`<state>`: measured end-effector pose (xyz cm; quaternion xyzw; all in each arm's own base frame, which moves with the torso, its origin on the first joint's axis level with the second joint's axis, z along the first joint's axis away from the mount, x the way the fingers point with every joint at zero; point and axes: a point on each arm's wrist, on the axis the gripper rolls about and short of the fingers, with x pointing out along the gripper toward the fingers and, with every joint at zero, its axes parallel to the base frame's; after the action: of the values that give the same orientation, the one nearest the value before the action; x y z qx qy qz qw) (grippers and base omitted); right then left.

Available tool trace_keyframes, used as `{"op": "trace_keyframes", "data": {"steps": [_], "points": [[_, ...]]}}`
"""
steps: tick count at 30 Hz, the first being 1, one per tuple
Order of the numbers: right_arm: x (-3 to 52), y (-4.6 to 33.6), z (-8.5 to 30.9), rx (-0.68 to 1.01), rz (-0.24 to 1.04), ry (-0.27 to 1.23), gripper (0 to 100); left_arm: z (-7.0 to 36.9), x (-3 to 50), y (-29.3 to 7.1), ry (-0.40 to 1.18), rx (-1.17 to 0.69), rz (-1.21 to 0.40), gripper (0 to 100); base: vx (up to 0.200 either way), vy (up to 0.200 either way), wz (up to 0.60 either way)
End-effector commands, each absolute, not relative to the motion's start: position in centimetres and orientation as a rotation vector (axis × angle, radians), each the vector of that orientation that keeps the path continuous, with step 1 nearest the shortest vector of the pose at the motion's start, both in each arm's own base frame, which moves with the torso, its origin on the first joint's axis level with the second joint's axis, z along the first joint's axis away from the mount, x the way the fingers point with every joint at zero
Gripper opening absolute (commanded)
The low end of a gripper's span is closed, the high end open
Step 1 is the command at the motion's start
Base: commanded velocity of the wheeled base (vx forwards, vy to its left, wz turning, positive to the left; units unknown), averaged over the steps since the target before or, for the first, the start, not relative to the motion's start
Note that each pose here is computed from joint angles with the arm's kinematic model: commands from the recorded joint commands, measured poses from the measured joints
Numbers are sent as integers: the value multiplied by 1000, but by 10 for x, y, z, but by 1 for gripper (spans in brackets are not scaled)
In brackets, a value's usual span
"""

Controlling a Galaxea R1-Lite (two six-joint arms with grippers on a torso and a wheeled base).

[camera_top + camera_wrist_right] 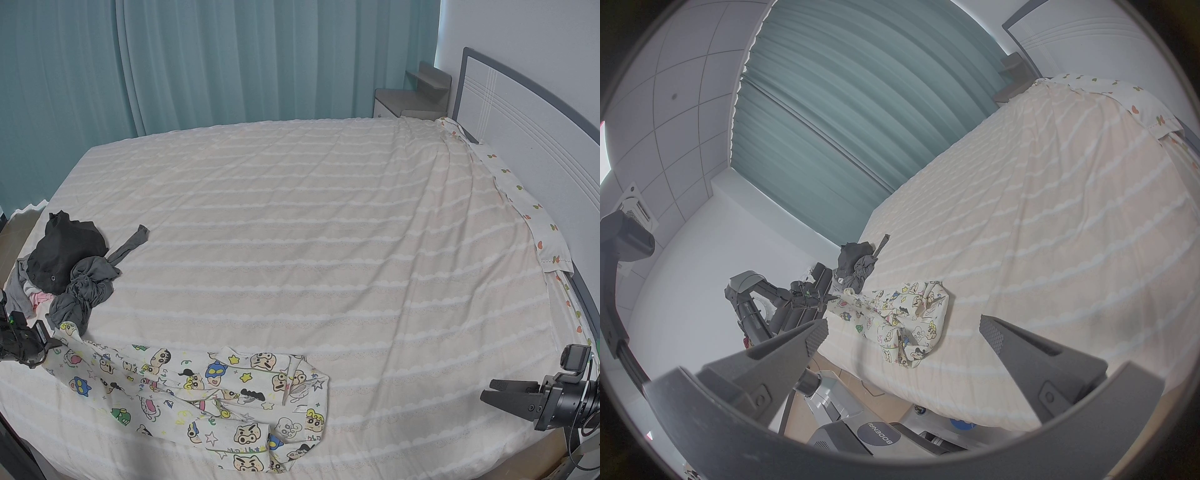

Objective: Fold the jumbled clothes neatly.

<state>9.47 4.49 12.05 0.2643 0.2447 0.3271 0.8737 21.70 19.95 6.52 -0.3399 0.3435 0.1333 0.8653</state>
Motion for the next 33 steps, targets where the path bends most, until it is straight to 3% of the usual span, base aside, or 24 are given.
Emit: {"op": "trace_keyframes", "data": {"steps": [1,9,17,33], "points": [[93,44,117,555,677,528,100,93,214,133,758,-600,182,0,0,0,0],[93,44,116,556,675,529,100,122,219,14,774,-529,47,0,0,0,0],[93,44,116,556,674,529,100,118,206,-82,826,-402,-66,0,0,0,0],[93,44,117,556,674,525,100,89,189,-192,955,-303,-272,0,0,0,0]]}}
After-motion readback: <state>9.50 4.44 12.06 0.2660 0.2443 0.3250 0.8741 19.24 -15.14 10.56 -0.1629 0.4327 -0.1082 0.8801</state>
